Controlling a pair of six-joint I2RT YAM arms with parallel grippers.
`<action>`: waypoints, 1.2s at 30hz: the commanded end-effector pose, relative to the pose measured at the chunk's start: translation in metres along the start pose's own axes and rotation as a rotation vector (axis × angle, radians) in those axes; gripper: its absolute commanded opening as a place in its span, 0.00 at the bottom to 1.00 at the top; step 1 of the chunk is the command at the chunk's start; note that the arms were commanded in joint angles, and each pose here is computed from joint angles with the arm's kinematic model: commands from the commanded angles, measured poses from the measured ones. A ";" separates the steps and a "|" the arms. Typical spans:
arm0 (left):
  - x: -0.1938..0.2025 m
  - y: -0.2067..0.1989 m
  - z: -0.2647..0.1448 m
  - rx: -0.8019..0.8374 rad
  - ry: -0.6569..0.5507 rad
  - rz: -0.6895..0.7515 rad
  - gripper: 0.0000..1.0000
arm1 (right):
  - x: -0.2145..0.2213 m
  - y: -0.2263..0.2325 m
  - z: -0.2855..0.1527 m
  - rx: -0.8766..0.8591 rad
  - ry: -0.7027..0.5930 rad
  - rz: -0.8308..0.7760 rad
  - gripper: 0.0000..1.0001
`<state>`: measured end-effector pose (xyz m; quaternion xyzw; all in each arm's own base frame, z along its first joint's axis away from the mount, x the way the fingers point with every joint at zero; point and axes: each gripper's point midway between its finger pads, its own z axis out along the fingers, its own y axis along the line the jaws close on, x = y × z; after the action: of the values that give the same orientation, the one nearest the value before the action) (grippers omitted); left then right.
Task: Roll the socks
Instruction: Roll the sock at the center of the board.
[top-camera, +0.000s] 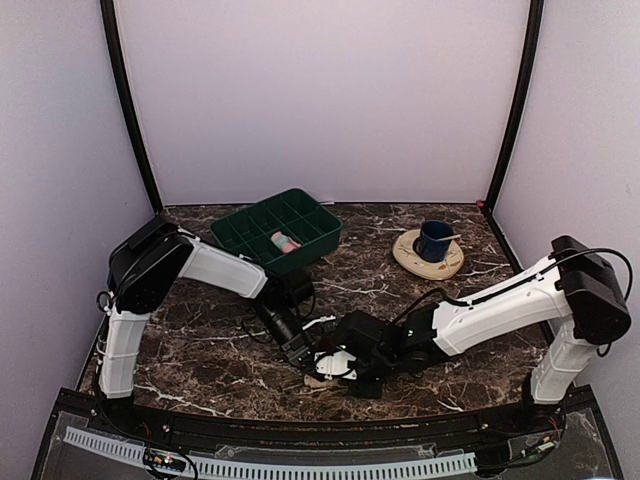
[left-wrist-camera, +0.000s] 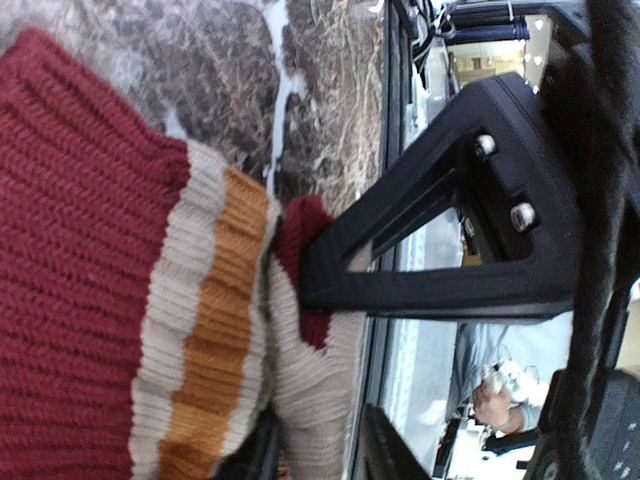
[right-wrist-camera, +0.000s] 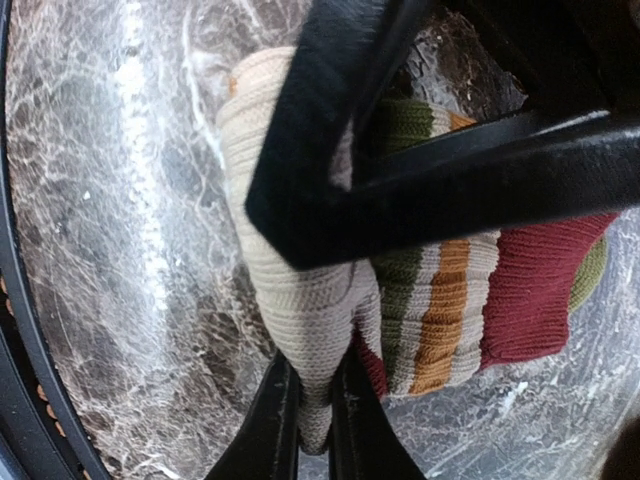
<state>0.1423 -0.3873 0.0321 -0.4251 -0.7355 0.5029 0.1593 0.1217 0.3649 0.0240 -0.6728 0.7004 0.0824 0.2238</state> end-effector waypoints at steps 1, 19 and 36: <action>-0.006 -0.003 -0.016 -0.056 -0.050 0.026 0.34 | 0.025 0.017 0.013 -0.122 0.087 0.055 0.03; 0.001 -0.002 -0.051 -0.204 -0.207 0.024 0.43 | 0.018 0.015 0.003 -0.201 0.044 0.214 0.01; -0.009 -0.007 -0.091 -0.468 -0.395 0.145 0.44 | 0.015 0.012 -0.004 -0.499 0.015 0.439 0.01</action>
<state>0.1932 -0.3435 0.0673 -0.3958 -0.8142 0.4189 -0.0701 0.1245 0.3611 0.0284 -0.5609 0.7780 0.2657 0.0972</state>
